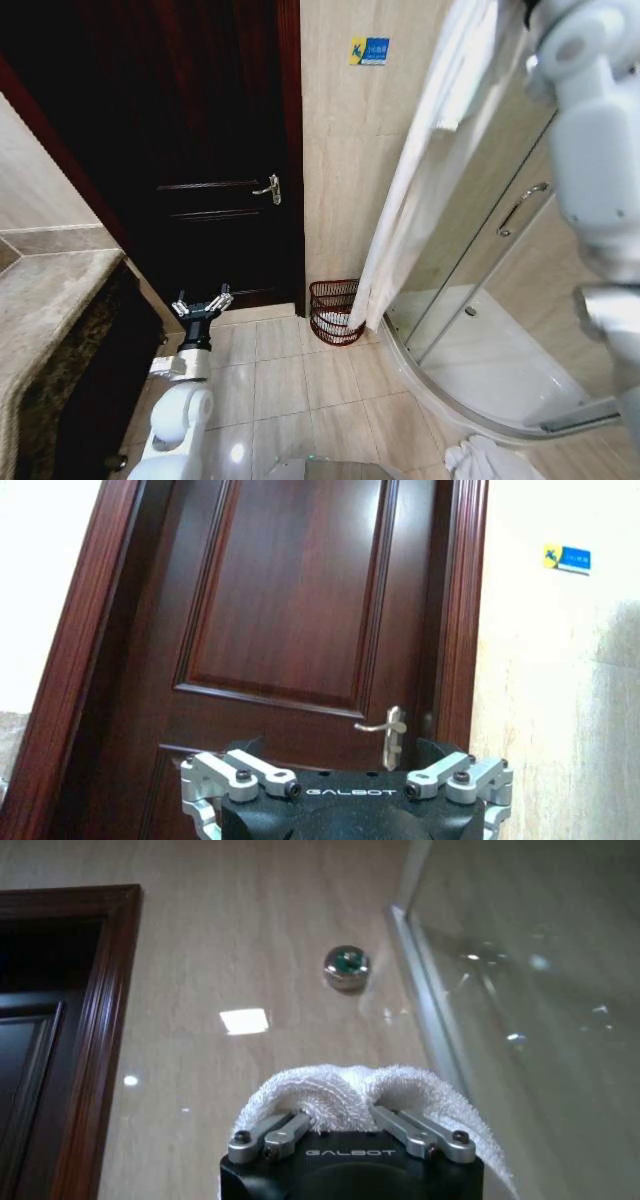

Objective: Discard the used towel into the hamper.

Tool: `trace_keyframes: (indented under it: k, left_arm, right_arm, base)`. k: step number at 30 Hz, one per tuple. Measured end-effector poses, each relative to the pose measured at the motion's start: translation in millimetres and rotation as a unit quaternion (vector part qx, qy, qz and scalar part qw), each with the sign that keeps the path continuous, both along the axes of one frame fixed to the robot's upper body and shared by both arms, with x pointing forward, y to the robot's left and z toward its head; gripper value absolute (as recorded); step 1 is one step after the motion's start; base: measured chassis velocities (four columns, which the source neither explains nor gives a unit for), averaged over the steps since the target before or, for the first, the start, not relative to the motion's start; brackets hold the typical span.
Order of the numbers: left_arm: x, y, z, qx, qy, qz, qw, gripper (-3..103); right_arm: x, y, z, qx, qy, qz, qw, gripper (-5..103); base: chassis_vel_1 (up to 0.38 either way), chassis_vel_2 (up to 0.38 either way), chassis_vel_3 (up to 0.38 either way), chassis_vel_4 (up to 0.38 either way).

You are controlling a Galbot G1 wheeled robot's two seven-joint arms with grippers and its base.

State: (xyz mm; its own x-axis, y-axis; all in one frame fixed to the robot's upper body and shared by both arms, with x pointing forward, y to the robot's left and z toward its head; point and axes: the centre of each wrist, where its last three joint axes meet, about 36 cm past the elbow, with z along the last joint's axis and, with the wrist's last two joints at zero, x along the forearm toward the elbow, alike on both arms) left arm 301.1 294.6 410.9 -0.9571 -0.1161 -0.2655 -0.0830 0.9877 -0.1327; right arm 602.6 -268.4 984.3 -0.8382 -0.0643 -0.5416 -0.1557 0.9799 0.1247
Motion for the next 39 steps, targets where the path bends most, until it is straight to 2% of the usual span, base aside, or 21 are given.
trace_keyframes:
  k: [5, 9, 11, 18, 23, 26, 35, 39]
  left_arm:
    - [1.3, 5.1, -4.9, 0.002, 0.003, -0.004, 1.0, 100]
    - [-0.5, 1.5, -10.7, -0.009, 0.004, -0.003, 0.9999, 100]
    - [-1.8, -2.2, -13.0, -0.024, 0.0, -0.005, 0.9997, 100]
    - [-4.7, -5.8, -10.5, -0.034, -0.01, -0.002, 0.9994, 100]
    - [-9.9, -2.7, -6.8, -0.033, -0.013, 0.005, 0.9994, 100]
    - [-12.8, 2.4, -6.8, -0.03, -0.015, 0.009, 0.9994, 100]
    - [-13.2, 2.8, -6.2, -0.031, -0.021, 0.011, 0.9992, 100]
    - [-13.0, 2.2, -4.2, -0.032, -0.024, 0.01, 0.9992, 100]
  right_arm:
    - [23.8, 19.1, 28.5, -0.001, -0.002, -0.011, 1.0, 8]
    - [37.2, 32.4, 55.1, 0.001, 0.0, -0.012, 1.0, 8]
    - [45.9, 40.6, 71.7, -0.001, -0.008, -0.01, 1.0, 8]
    - [64.6, 59.9, 77.3, -0.009, -0.008, 0.0, 1.0, 8]
    - [82.8, 60.7, 51.9, -0.008, 0.006, 0.003, 1.0, 8]
    - [93.1, 61.2, 18.6, -0.006, 0.021, 0.009, 1.0, 8]
    - [96.2, 84.2, -28.6, 0.0, 0.037, 0.02, 0.999, 8]
    - [95.9, 84.8, -48.0, -0.001, 0.045, 0.019, 0.999, 8]
  base:
    - [0.0, 0.0, 0.0, 0.0]
    - [0.0, 0.0, 0.0, 0.0]
    - [0.0, 0.0, 0.0, 0.0]
    - [0.0, 0.0, 0.0, 0.0]
    - [0.0, 0.0, 0.0, 0.0]
    - [0.0, 0.0, 0.0, 0.0]
    - [0.0, 0.0, 0.0, 0.0]
    - [0.0, 0.0, 0.0, 0.0]
